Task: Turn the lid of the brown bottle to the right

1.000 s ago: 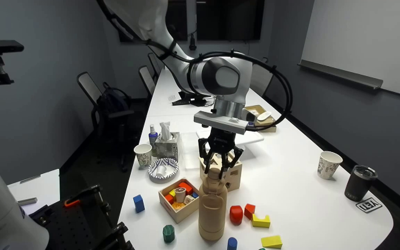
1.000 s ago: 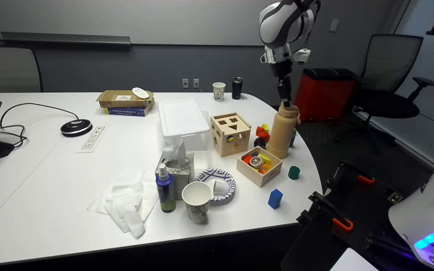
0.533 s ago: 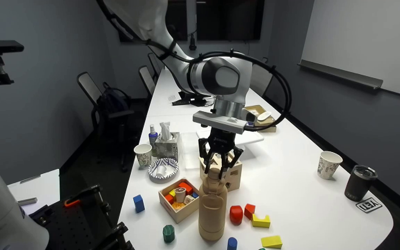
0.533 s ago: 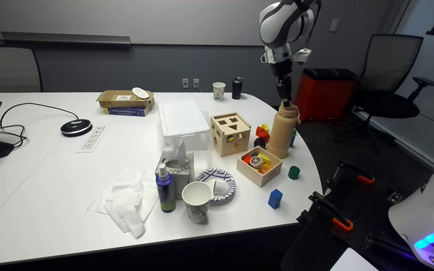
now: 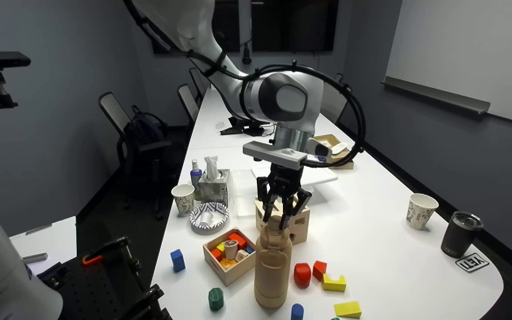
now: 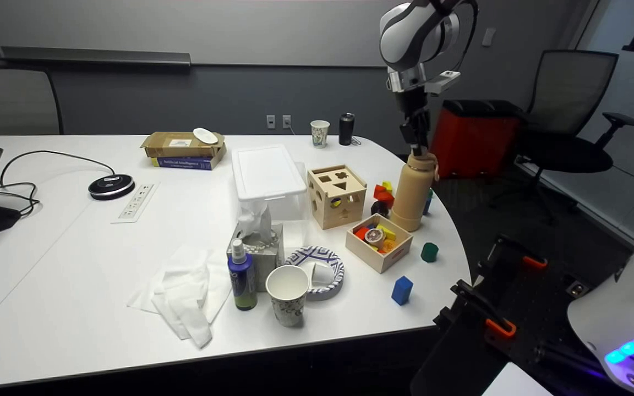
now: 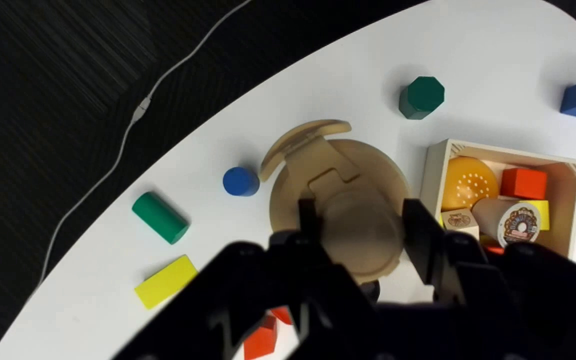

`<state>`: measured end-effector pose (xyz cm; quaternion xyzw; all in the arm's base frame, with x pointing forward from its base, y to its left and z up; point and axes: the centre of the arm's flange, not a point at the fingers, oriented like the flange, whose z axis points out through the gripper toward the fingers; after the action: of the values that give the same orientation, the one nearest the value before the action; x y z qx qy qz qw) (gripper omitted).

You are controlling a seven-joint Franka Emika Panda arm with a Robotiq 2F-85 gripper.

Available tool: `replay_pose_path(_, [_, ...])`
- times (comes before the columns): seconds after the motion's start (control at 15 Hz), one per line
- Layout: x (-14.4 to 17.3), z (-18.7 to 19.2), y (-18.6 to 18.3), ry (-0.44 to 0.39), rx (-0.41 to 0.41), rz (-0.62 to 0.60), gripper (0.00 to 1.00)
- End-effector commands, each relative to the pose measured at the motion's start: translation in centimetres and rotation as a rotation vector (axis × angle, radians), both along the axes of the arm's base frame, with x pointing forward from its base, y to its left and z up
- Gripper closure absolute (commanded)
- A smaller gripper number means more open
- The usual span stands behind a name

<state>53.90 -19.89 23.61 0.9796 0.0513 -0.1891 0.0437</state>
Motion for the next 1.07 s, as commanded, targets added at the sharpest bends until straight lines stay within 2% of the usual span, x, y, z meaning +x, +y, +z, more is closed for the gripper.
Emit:
replay_pose_path(0.0, [-0.32,0.36,0.03,-0.026,-0.047,-0.102,0.80])
replay_pose_path(1.0, [0.10,0.30,0.40,-0.099,-0.108,-0.447,0.80])
